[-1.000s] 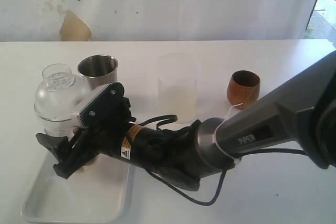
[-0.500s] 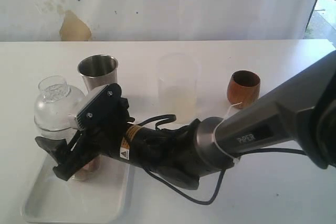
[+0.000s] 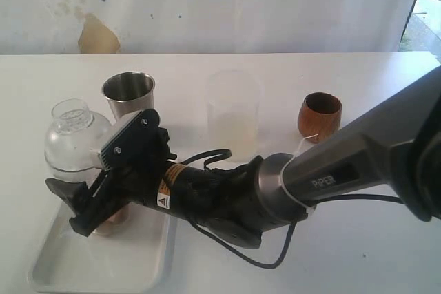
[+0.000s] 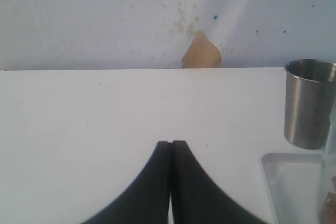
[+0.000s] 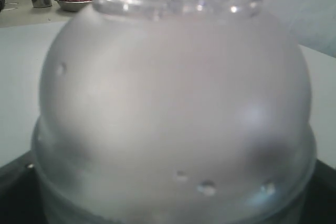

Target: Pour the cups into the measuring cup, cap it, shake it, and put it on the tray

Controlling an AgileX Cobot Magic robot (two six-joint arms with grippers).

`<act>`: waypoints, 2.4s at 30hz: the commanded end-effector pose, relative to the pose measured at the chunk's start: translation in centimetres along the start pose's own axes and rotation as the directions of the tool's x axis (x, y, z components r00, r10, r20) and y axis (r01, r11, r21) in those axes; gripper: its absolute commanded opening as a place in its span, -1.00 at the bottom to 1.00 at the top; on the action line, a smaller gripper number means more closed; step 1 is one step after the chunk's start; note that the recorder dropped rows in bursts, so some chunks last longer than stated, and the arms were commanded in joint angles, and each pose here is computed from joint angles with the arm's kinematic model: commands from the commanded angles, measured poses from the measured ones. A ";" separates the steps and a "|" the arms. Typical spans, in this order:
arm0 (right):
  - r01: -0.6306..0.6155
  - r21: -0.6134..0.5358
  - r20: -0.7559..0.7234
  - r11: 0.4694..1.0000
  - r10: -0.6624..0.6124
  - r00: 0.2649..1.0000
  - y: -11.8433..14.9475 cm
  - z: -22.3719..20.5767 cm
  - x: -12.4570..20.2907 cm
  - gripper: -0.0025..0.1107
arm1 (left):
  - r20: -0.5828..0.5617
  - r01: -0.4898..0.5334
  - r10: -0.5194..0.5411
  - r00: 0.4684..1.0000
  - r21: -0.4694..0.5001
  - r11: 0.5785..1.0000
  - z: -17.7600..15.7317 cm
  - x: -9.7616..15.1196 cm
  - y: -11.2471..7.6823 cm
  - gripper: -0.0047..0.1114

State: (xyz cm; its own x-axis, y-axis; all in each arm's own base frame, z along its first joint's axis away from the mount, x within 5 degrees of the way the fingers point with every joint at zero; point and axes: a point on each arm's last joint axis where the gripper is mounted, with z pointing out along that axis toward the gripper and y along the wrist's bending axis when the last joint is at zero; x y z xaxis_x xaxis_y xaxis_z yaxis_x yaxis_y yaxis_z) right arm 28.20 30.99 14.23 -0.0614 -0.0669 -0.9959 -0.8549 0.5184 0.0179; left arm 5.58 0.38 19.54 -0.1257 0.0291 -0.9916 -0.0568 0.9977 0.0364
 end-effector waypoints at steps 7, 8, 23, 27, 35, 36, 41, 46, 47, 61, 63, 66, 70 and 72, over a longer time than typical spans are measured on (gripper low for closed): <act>-0.068 0.016 0.055 0.998 0.067 0.996 -0.2 0.1 -1.0 0.73 | 0.010 -0.003 0.003 1.000 0.002 1.000 0.0 0.1 0.0 -0.91; -0.073 0.018 0.047 0.997 0.072 0.996 -0.3 0.1 -0.9 0.79 | 0.010 -0.003 0.003 1.000 0.002 1.000 0.0 0.1 0.0 -0.91; -0.025 0.017 0.074 1.000 0.023 0.997 -0.2 0.0 -1.6 0.89 | 0.010 -0.003 0.003 1.000 0.002 1.000 0.0 0.1 0.0 -0.91; -0.014 0.017 0.107 1.000 0.012 0.994 -0.2 -0.3 -3.0 0.89 | 0.010 -0.003 0.003 1.000 0.002 1.000 0.0 0.1 0.0 -0.91; 0.023 0.020 0.186 1.000 -0.027 0.982 0.0 -1.1 -6.4 0.89 | 0.010 -0.003 0.003 1.000 0.002 1.000 0.0 0.1 0.0 -0.91; 0.027 0.025 0.201 0.999 -0.031 0.979 0.0 -1.4 -7.0 0.89 | 0.010 -0.003 0.003 1.000 0.002 1.000 0.0 0.1 0.0 -0.91; 0.090 0.081 0.225 0.993 -0.106 0.969 -0.1 -2.6 -10.3 0.88 | 0.010 -0.003 0.003 1.000 0.002 1.000 0.0 0.1 0.0 -0.91; 0.090 0.120 0.210 0.989 -0.114 0.971 0.0 -4.6 -14.0 0.66 | 0.010 -0.003 0.003 1.000 0.002 1.000 0.0 0.1 0.0 -0.91; 0.092 0.124 0.206 0.988 -0.117 0.972 0.1 -5.0 -14.6 0.55 | 0.010 -0.003 0.003 1.000 0.002 1.000 0.0 0.1 0.0 -0.91; 0.091 0.239 -0.023 0.967 -0.088 0.996 1.5 -15.5 -22.9 -0.96 | 0.010 -0.003 0.003 1.000 0.002 1.000 0.0 0.1 0.0 -0.91; 0.091 0.262 -0.077 0.961 -0.073 0.994 1.8 -17.9 -23.7 -0.96 | 0.010 -0.003 0.003 1.000 0.002 1.000 0.0 0.1 0.0 -0.91; 0.094 0.287 -0.097 0.953 -0.068 0.993 2.4 -21.2 -25.0 -0.96 | 0.010 -0.003 0.003 1.000 0.002 1.000 0.0 0.1 0.0 -0.91; 0.088 0.301 -0.026 0.949 -0.085 0.996 3.1 -24.5 -26.7 -0.96 | 0.010 -0.003 0.003 1.000 0.002 1.000 0.0 0.1 0.0 -0.91; 0.087 0.303 -0.002 0.949 -0.091 0.996 3.3 -25.2 -27.1 -0.96 | 0.010 -0.003 0.003 1.000 0.002 1.000 0.0 0.1 0.0 -0.91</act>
State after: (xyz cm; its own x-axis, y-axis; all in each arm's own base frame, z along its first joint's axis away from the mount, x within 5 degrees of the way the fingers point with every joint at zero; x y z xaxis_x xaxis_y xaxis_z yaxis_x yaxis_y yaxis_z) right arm 14.77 13.87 42.80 -0.0028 -0.1421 -0.9898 -0.6656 0.7390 -0.1042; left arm 5.58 0.38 19.54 -0.1257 0.0291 -0.9916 -0.0568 0.9977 0.0364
